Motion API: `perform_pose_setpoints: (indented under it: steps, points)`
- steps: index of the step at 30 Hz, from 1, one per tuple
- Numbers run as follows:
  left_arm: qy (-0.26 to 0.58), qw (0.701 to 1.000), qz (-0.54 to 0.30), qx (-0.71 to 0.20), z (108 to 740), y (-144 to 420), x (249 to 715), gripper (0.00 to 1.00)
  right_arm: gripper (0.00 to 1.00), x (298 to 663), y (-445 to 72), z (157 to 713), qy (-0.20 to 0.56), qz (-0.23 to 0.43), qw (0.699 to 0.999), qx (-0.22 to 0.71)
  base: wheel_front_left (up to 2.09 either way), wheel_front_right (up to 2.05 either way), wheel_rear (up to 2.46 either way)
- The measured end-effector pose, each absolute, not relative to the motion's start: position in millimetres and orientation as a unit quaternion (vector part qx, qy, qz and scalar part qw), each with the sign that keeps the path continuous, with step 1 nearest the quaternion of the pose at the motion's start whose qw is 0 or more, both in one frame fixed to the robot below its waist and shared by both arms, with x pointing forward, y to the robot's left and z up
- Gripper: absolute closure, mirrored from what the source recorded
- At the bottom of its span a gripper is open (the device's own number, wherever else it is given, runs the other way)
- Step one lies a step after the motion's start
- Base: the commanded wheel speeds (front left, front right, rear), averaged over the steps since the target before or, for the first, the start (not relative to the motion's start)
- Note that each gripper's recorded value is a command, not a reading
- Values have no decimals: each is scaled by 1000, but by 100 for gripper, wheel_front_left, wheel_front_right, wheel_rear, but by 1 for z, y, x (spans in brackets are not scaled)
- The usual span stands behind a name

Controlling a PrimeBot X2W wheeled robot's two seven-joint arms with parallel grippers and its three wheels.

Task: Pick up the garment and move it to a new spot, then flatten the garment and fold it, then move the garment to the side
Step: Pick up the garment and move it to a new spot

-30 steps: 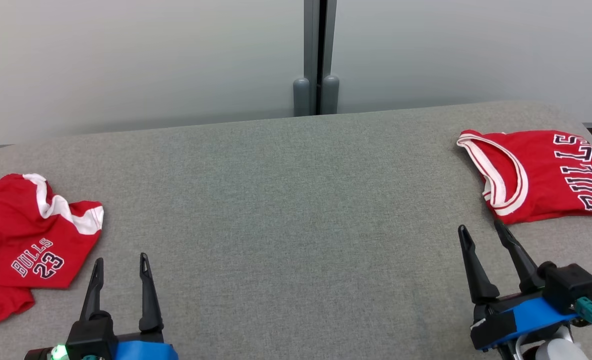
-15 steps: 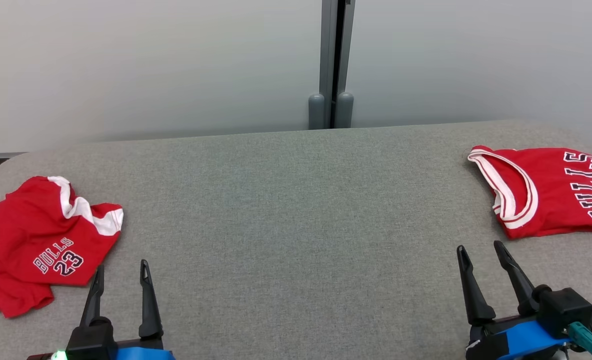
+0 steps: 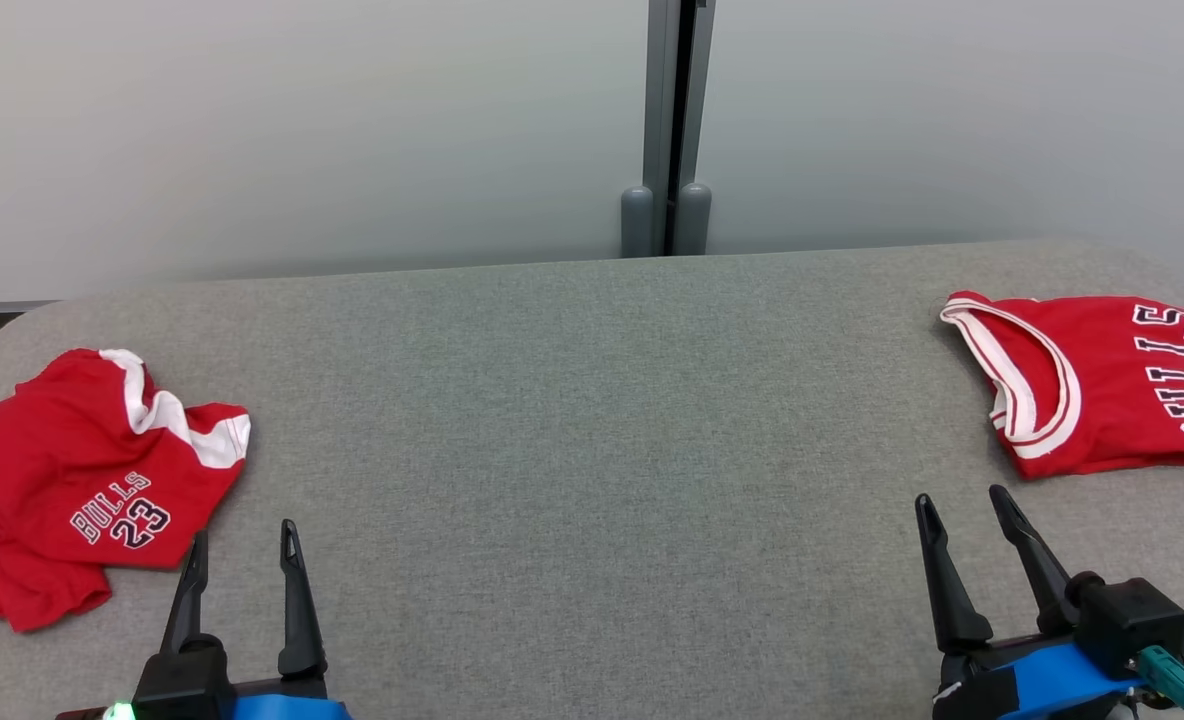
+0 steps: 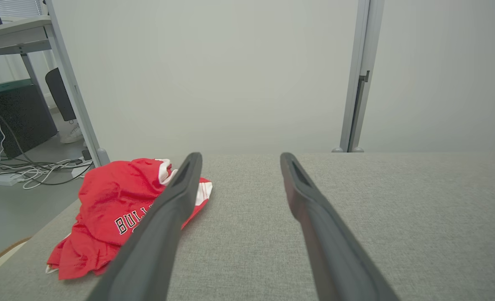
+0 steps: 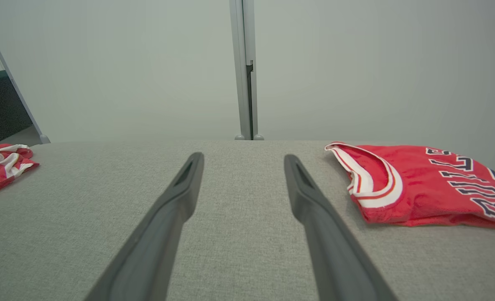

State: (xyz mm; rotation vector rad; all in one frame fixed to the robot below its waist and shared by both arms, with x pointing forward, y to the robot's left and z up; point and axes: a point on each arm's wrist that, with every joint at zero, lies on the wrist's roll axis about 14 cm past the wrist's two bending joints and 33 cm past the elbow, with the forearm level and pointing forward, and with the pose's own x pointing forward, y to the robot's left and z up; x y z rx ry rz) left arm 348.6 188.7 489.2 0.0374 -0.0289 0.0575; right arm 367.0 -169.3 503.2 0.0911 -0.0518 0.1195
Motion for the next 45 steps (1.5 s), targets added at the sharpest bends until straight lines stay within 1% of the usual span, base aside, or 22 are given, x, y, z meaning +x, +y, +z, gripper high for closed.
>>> perform_pose_setpoints:
  steps: [6, 14, 27, 36, 45]
  points:
    - [-15, 999, 37, 19, 490, 193, 345, 0, 0, 367, -165, 501, -23, 66, 996, 46, 0, 0, 0]
    - [-17, 997, 66, 23, 491, 212, 335, 0, 0, 373, -144, 496, -13, 94, 994, 50, 0, 0, 0]
    - [-19, 989, 141, 32, 494, 260, 303, 0, 0, 386, -94, 489, 2, 162, 985, 58, 0, 0, 0]
    - [-12, 978, 207, 33, 493, 294, 270, 0, 0, 395, -49, 484, 10, 224, 973, 59, 0, 0, 0]
    - [0, 966, 256, 39, 490, 317, 246, 0, 0, 401, -19, 476, 23, 264, 962, 63, 0, 0, 0]
